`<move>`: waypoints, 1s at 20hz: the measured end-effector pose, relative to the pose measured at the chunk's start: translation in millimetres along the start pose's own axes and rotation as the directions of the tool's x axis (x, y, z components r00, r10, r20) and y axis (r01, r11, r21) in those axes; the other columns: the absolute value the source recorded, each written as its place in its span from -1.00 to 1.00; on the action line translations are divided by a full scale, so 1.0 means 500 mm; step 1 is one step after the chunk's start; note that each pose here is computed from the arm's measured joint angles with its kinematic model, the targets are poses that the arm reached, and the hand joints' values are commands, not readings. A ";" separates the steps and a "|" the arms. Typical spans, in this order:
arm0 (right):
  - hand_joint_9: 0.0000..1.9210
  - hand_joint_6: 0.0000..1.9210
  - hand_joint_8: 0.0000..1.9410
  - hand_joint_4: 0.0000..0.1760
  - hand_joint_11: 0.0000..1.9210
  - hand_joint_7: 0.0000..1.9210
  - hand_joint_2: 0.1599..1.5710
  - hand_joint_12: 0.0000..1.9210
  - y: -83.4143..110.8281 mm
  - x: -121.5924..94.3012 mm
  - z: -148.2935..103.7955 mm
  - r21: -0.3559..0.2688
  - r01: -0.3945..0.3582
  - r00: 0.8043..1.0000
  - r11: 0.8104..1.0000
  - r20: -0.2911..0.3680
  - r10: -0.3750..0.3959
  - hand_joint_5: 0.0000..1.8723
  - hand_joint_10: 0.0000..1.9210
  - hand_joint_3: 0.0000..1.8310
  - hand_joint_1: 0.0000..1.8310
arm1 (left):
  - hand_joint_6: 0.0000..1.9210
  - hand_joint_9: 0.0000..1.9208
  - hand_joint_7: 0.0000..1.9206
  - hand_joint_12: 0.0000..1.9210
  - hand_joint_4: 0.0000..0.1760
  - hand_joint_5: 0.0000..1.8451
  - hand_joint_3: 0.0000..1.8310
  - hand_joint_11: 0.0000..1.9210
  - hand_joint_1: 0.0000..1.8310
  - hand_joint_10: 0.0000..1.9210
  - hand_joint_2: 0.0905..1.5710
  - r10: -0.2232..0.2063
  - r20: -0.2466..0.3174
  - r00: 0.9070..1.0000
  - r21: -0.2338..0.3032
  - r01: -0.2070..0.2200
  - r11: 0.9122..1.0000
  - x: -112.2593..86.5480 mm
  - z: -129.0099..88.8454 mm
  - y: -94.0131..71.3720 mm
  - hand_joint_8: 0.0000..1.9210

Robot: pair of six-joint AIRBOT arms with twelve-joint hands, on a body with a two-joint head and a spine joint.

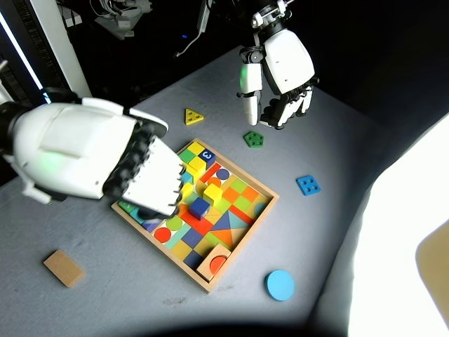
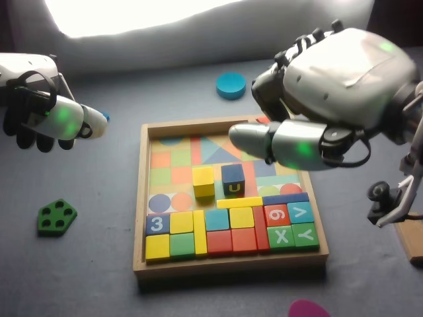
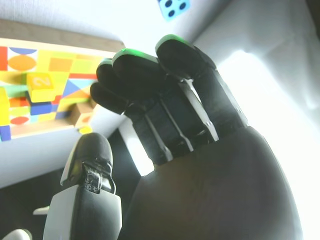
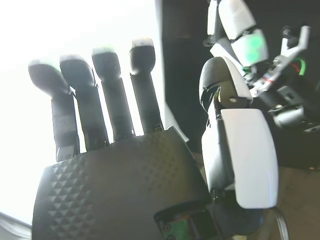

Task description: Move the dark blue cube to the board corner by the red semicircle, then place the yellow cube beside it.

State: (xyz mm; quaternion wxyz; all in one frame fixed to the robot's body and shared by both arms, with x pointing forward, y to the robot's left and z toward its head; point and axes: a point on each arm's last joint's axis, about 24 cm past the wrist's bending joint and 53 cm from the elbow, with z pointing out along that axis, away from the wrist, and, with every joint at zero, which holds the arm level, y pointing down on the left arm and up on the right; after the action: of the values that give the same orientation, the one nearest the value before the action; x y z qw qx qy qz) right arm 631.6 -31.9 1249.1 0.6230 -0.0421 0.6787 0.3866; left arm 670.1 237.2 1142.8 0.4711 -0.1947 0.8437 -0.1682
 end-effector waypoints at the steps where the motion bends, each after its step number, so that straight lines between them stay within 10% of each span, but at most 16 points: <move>1: -0.96 -0.80 -0.91 -1.00 -1.00 -0.85 0.20 -0.54 -0.017 0.010 0.000 0.017 0.004 1.000 1.000 -0.014 -0.004 -0.89 -0.79 -0.70 -1.00 | -0.93 -0.89 -0.87 -0.36 -1.00 -0.92 -0.85 -1.00 -0.99 -0.91 0.37 0.000 0.001 1.000 -0.003 0.000 1.000 0.000 0.000 0.002 -0.94; 4: -0.86 -0.97 -0.99 -1.00 -1.00 -0.79 0.35 -0.60 -0.025 0.004 -0.001 0.027 0.008 1.000 1.000 -0.003 -0.008 -0.77 -0.97 -0.99 -1.00 | -1.00 -0.85 -0.85 -0.36 -1.00 -0.88 -0.99 -1.00 -1.00 -0.99 0.43 -0.010 -0.003 1.000 -0.006 0.010 1.000 0.002 0.000 0.003 -1.00; 14: -0.92 -0.99 -1.00 -0.99 -1.00 -0.82 0.40 -0.84 -0.023 0.012 0.041 -0.003 -0.021 1.000 1.000 0.001 0.021 -0.76 -0.99 -1.00 -1.00 | -1.00 -0.87 -0.85 -0.50 -1.00 -0.88 -1.00 -1.00 -1.00 -1.00 0.45 -0.007 -0.001 1.000 0.002 0.007 1.000 0.001 0.000 -0.003 -1.00; 20: -1.00 -0.94 -1.00 -1.00 -1.00 -0.81 0.37 -1.00 -0.031 0.061 0.061 0.024 -0.092 0.994 0.995 -0.061 0.094 -0.33 -1.00 -1.00 -1.00 | -1.00 -0.89 -0.86 -0.53 -1.00 -0.89 -1.00 -1.00 -1.00 -1.00 0.46 -0.012 -0.005 1.000 -0.002 0.012 1.000 0.003 0.000 0.000 -1.00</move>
State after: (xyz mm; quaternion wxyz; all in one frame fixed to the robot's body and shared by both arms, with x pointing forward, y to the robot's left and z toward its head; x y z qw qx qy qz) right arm 658.3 -12.2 1217.4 0.5832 -0.0160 0.7031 0.4066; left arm 669.4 236.2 1141.5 0.4680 -0.1999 0.8438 -0.1706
